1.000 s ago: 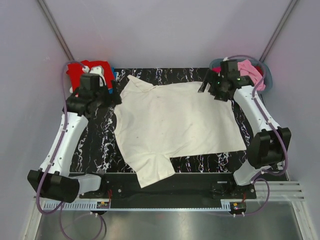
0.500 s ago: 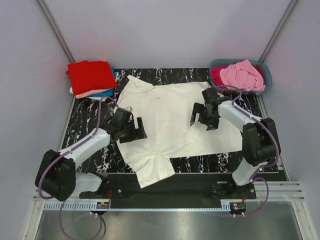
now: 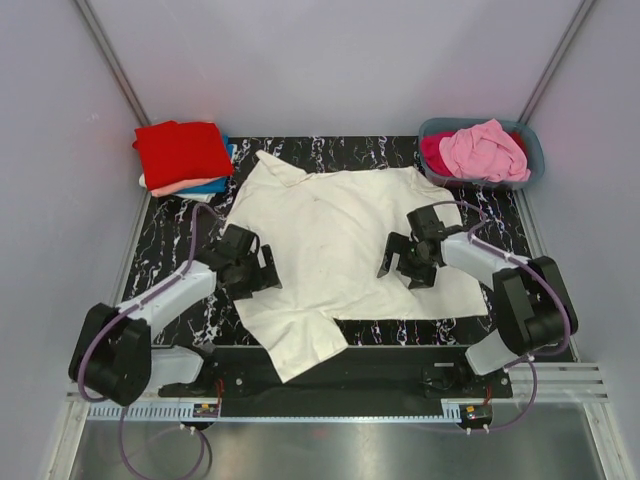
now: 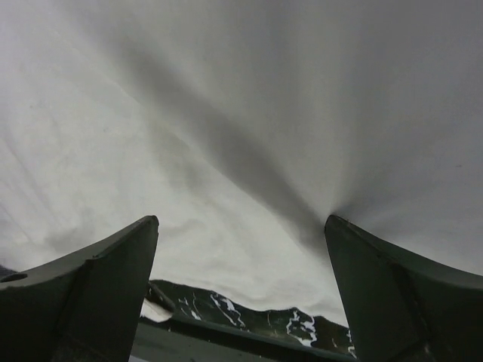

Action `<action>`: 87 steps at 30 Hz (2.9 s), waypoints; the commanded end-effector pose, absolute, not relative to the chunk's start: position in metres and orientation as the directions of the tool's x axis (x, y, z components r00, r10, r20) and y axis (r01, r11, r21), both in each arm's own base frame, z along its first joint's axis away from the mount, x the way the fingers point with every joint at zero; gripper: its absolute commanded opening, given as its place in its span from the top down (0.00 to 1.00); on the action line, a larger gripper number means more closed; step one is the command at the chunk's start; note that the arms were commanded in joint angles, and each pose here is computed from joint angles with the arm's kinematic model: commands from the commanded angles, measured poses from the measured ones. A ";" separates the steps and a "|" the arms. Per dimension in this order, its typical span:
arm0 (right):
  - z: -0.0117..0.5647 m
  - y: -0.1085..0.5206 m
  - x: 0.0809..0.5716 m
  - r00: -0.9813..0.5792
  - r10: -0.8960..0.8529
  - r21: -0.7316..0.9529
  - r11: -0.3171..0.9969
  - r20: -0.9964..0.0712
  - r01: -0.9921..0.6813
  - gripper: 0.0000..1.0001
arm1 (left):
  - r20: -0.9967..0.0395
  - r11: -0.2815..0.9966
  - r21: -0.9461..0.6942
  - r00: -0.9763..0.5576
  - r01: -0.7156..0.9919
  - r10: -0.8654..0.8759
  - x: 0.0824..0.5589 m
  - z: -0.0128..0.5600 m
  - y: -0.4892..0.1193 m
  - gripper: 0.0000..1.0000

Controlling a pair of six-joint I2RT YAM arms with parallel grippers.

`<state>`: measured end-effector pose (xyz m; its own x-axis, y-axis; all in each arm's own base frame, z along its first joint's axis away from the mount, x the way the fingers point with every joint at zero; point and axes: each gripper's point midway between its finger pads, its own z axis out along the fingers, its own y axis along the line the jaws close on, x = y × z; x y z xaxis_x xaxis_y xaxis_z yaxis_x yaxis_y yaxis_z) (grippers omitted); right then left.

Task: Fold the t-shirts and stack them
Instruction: Flatten the tshirt out

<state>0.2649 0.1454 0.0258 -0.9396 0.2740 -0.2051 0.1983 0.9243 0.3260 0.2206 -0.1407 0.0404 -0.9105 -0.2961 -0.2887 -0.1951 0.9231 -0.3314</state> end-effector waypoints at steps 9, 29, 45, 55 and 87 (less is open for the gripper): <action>0.079 0.164 0.188 -0.940 0.309 0.487 0.849 -0.144 0.204 0.00 | -0.369 0.904 -0.331 -0.845 -0.270 -0.387 0.183 0.112 -0.104 0.08; 0.177 0.318 0.462 -0.819 -0.002 0.432 0.849 -0.573 -0.304 0.27 | -0.595 0.833 -0.553 -0.712 0.025 -0.373 0.259 0.123 -0.155 0.43; 0.114 0.432 0.550 -0.701 0.107 0.501 0.775 -0.705 -0.385 0.32 | -0.528 0.787 -0.615 -0.717 -0.045 -0.455 0.249 0.028 -0.156 0.59; 0.075 0.425 0.566 -0.691 0.126 0.462 0.825 -0.712 -0.326 0.30 | -0.521 0.781 -0.621 -0.712 -0.061 -0.470 0.248 0.024 -0.155 0.58; 0.042 0.405 0.565 -0.652 0.012 0.237 0.936 -0.758 -0.258 0.70 | -0.509 0.781 -0.620 -0.722 -0.071 -0.469 0.251 0.019 -0.157 0.60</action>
